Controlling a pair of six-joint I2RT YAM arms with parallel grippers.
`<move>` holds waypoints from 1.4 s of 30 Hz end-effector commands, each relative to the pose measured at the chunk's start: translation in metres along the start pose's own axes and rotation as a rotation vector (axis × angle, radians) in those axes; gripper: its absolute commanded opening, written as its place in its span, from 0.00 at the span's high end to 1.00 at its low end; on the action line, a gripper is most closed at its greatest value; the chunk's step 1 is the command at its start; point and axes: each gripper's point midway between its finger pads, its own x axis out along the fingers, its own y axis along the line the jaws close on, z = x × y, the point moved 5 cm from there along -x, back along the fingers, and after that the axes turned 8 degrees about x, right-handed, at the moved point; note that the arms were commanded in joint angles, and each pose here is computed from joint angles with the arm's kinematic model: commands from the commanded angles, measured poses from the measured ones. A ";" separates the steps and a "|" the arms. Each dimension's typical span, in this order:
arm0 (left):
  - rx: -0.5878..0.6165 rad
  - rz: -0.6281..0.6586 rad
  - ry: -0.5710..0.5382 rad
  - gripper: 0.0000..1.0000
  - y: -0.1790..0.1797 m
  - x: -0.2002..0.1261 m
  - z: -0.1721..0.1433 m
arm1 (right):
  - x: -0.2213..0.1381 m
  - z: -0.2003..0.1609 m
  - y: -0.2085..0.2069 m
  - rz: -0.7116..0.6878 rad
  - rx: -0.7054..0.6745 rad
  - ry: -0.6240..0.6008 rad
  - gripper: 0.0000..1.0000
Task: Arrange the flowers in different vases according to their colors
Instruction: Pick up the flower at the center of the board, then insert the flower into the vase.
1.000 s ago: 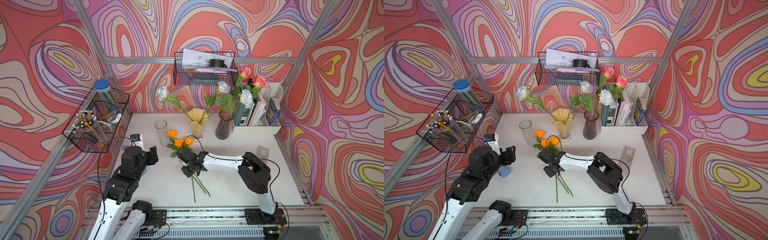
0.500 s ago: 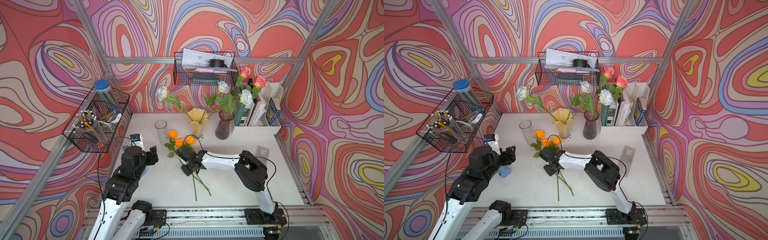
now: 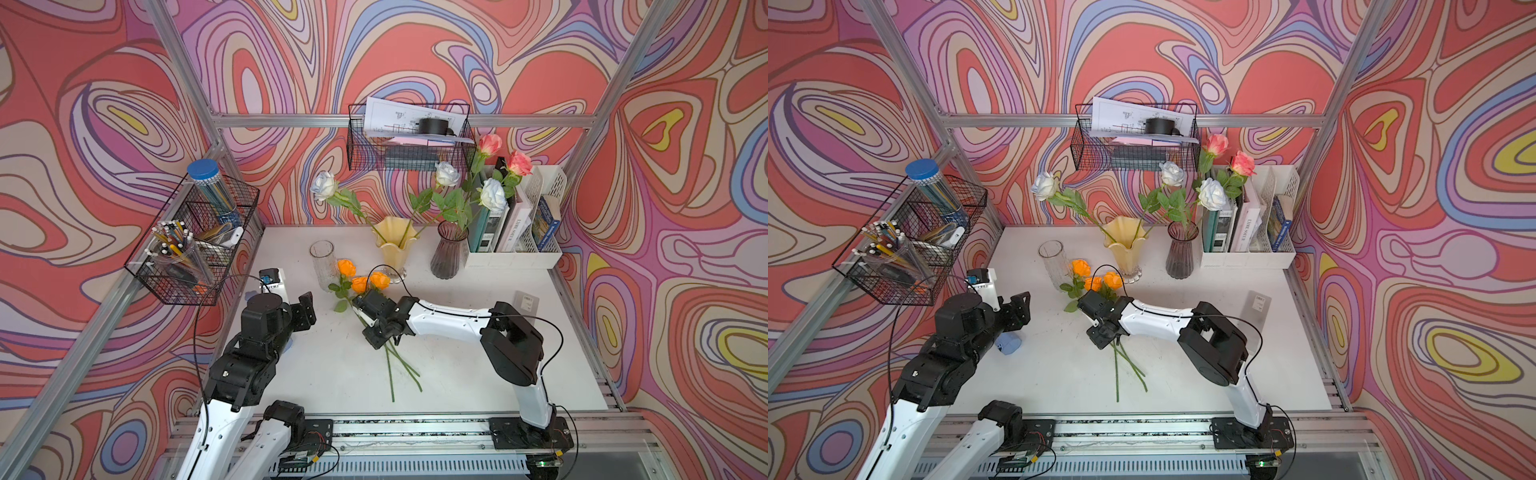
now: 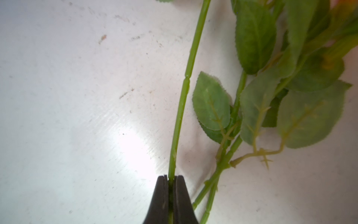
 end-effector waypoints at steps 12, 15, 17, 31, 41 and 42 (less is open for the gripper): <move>0.008 0.010 -0.031 0.28 0.003 -0.015 0.013 | -0.129 -0.017 0.005 0.010 0.011 -0.062 1.00; 0.013 0.027 -0.051 0.28 0.005 -0.020 0.020 | -0.157 -0.030 0.011 0.035 0.013 -0.107 1.00; 0.013 0.042 -0.061 0.28 0.008 -0.023 0.023 | -0.174 -0.038 0.017 0.066 0.009 -0.134 1.00; -0.067 0.165 -0.127 0.28 0.033 -0.053 0.005 | -0.312 0.029 0.102 0.391 -0.306 -0.650 1.00; -0.053 0.120 -0.076 0.28 0.030 -0.051 -0.021 | -0.369 0.196 0.116 0.395 -0.368 -1.161 1.00; -0.049 0.111 -0.072 0.28 0.029 -0.050 -0.021 | -0.380 0.210 0.118 0.415 -0.375 -1.234 1.00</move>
